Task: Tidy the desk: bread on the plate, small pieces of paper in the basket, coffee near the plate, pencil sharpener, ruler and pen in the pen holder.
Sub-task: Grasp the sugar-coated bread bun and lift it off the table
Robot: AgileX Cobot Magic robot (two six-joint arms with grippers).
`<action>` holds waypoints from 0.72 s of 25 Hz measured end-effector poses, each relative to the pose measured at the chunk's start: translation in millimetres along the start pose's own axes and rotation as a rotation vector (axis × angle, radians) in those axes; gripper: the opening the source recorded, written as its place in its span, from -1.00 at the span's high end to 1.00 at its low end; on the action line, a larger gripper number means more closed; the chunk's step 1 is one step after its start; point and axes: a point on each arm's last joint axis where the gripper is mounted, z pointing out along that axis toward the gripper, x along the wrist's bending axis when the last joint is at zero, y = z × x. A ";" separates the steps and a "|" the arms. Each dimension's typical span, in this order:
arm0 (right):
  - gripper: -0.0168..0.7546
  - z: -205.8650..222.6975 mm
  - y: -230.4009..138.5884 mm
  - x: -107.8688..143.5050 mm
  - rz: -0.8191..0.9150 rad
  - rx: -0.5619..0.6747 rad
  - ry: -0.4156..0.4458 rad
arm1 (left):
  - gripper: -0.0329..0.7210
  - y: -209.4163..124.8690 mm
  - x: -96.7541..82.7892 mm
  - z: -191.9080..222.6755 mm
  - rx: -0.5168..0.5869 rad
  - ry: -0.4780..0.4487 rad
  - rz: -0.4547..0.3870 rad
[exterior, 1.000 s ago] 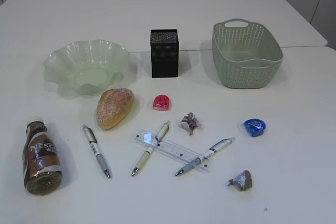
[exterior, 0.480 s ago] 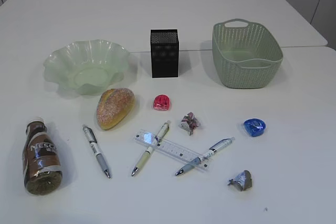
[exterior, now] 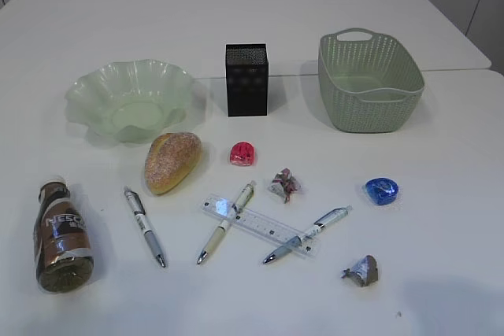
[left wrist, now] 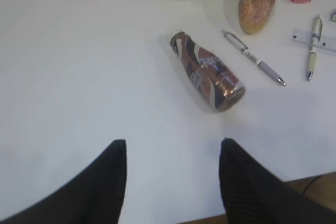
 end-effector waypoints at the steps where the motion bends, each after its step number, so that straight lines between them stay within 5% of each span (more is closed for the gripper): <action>1: -0.49 5.7 11.3 1.1 -0.001 0.009 -0.001 | -0.19 8.1 0.1 -1.8 0.002 0.000 0.000; 8: -0.48 42.9 47.5 5.0 -0.002 0.063 -0.002 | -0.41 64.4 -3.8 0.0 0.036 -0.053 -0.029; 18: -0.48 82.8 77.7 8.7 -0.001 0.180 -0.008 | -0.46 124.1 -17.5 101.4 0.345 -0.231 -0.141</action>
